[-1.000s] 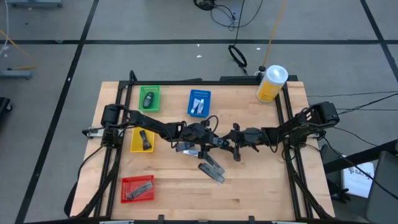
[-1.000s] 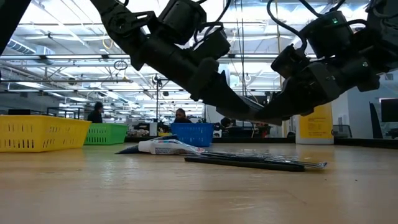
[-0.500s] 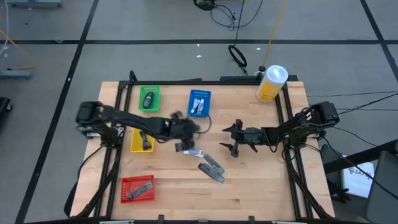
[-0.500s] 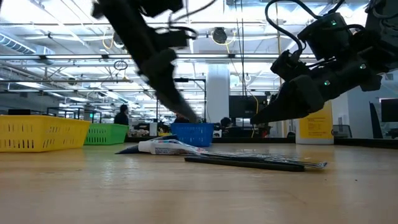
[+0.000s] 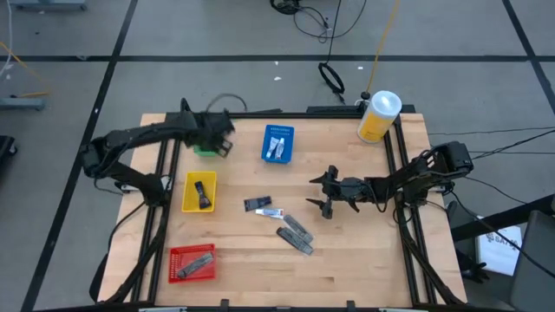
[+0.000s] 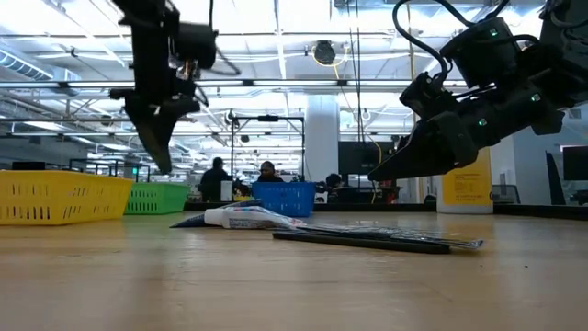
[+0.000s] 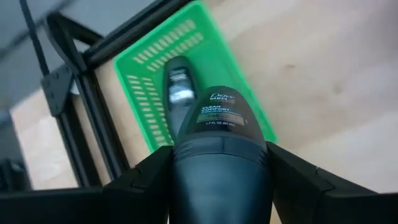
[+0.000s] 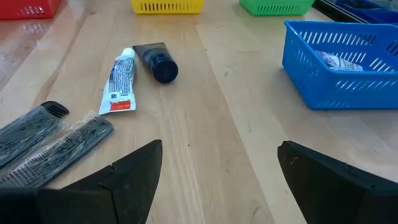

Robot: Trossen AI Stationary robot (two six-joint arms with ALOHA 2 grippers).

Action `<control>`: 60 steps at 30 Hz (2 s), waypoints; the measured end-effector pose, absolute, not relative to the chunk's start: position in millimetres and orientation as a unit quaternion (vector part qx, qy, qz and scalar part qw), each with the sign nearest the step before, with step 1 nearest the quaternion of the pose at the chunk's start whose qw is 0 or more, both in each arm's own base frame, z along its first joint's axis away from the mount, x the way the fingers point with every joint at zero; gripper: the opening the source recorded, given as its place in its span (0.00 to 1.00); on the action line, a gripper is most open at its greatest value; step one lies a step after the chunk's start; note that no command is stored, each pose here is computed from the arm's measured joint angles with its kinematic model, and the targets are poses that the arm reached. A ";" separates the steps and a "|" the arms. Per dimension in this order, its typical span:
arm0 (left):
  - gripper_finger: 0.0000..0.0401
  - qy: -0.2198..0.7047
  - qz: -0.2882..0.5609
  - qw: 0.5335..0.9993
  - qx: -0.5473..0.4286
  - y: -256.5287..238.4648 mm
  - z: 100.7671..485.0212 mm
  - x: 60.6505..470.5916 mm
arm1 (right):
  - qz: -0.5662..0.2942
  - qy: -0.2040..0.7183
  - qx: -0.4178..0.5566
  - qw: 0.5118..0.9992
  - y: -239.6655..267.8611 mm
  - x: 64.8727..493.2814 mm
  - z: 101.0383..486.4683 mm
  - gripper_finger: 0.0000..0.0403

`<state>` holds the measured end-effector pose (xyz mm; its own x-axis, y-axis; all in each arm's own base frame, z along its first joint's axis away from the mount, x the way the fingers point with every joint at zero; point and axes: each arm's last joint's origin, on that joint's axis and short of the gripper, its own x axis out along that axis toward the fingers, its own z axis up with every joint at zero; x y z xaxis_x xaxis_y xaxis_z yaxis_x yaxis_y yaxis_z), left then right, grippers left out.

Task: Pick & Place Travel size toiletries
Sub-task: Put the black deodorant in the green bin, then put the white toothpaste in the blue basket

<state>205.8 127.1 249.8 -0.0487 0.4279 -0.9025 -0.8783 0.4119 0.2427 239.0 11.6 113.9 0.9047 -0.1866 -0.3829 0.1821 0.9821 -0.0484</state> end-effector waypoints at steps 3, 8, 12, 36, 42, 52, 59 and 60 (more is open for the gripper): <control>0.53 0.518 0.513 0.637 -0.249 153.0 243.2 191.3 | -0.094 0.197 -0.006 0.976 11.7 239.0 113.9 0.77; 0.53 0.500 0.525 0.627 -0.287 176.1 230.1 172.0 | -0.094 0.200 -0.004 0.975 11.7 238.6 113.1 0.77; 0.54 0.477 0.513 0.646 -0.304 182.0 216.2 169.7 | -0.094 0.202 -0.004 0.975 11.6 237.9 112.6 0.77; 0.57 0.446 0.495 0.685 -0.295 177.6 178.0 168.7 | -0.095 0.199 -0.002 0.975 11.3 234.5 110.9 0.77; 0.71 0.448 0.494 0.684 -0.298 179.6 177.8 166.2 | -0.095 0.195 0.001 0.976 11.3 234.8 111.6 0.77; 0.83 0.412 0.489 0.719 -0.273 177.5 205.0 166.6 | -0.095 0.193 0.002 0.977 11.5 234.9 111.9 0.77; 0.79 0.330 0.439 0.802 -0.235 143.8 237.4 190.6 | -0.094 0.192 -0.003 0.977 11.4 235.0 112.1 0.77; 0.78 0.313 0.424 0.820 -0.224 136.2 240.4 197.6 | -0.094 0.192 -0.003 0.977 11.5 235.1 112.2 0.77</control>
<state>197.6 136.2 240.4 0.4438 0.5557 -0.7031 -0.8358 0.5397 -0.1010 235.1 11.5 112.2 0.9088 -0.1848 -0.3741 0.1828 0.9823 -0.0411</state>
